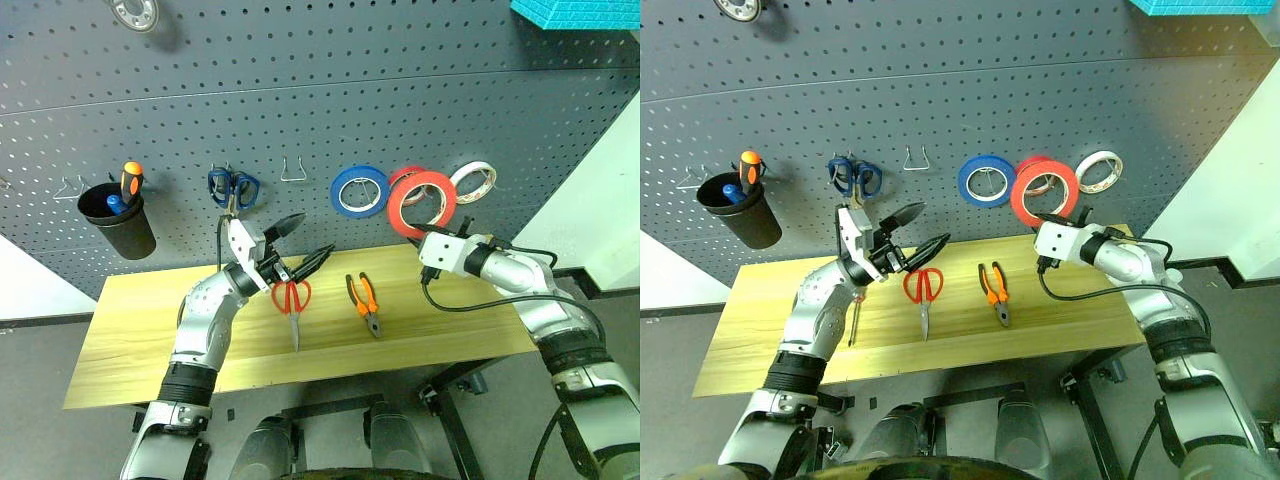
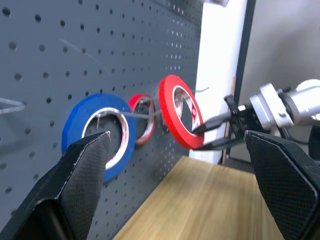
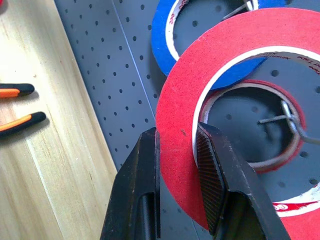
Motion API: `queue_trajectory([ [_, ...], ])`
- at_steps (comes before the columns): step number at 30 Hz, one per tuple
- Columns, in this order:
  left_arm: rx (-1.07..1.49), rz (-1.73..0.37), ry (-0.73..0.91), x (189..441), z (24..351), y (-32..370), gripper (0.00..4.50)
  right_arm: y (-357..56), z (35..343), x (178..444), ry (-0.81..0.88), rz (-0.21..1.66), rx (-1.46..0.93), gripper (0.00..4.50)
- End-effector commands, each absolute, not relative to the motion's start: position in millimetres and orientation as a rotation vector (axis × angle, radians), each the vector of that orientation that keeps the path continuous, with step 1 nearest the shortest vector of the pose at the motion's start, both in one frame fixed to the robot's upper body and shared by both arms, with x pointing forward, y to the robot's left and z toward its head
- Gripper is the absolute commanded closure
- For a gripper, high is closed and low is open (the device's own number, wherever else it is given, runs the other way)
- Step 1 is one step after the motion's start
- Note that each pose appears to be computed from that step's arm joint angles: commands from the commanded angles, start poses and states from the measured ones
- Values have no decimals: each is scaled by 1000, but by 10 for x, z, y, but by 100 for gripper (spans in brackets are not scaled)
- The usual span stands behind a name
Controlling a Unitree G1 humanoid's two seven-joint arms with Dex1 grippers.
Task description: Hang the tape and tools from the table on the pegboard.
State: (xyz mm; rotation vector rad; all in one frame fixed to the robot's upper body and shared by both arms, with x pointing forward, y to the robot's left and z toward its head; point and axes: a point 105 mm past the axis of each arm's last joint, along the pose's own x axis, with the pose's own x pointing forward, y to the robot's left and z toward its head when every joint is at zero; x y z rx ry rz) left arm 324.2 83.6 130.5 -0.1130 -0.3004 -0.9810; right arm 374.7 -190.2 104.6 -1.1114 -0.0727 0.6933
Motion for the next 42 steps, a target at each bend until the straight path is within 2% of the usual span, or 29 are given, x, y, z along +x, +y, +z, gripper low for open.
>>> queue_trajectory([
  [1, -89, -984, -337, 3227, 1393, 833, 0, -1842, 1183, 3830, -136, 680, -1116, 384],
  [3, -89, -986, -336, 3221, 1392, 835, 0, -1848, 1172, 3842, -131, 682, -1116, 311],
  [8, -94, -998, -341, 3201, 1406, 839, 0, -1887, 1208, 3844, -163, 645, -1153, 168],
  [10, -90, -998, -337, 3196, 1400, 843, 0, -1914, 1233, 3747, -193, 654, -1183, 111],
  [13, -76, -992, -322, 3196, 1379, 863, 0, -1905, 1199, 3523, -204, 739, -1193, 111],
  [17, 47, -966, -157, 3246, 1059, 1009, 0, -1767, 870, 3124, -8, 912, -968, 111],
  [22, 116, -950, 21, 3249, 733, 1199, 0, -1539, 594, 3038, 190, 902, -771, 111],
  [25, 183, -956, 105, 3219, 571, 1350, 0, -1314, 388, 3001, 350, 905, -634, 52],
  [27, 212, -956, 134, 3213, 514, 1405, 0, -1241, 307, 3002, 428, 889, -598, 2],
  [31, 258, -955, 188, 3205, 419, 1539, 0, -1038, 147, 3160, 582, 768, -463, 2],
  [37, 287, -1000, 275, 3116, 268, 1667, 0, -862, 42, 3435, 712, 567, -451, 2],
  [42, 300, -994, 300, 3113, 243, 1773, 0, -767, -19, 3565, 792, 486, -381, 2],
])
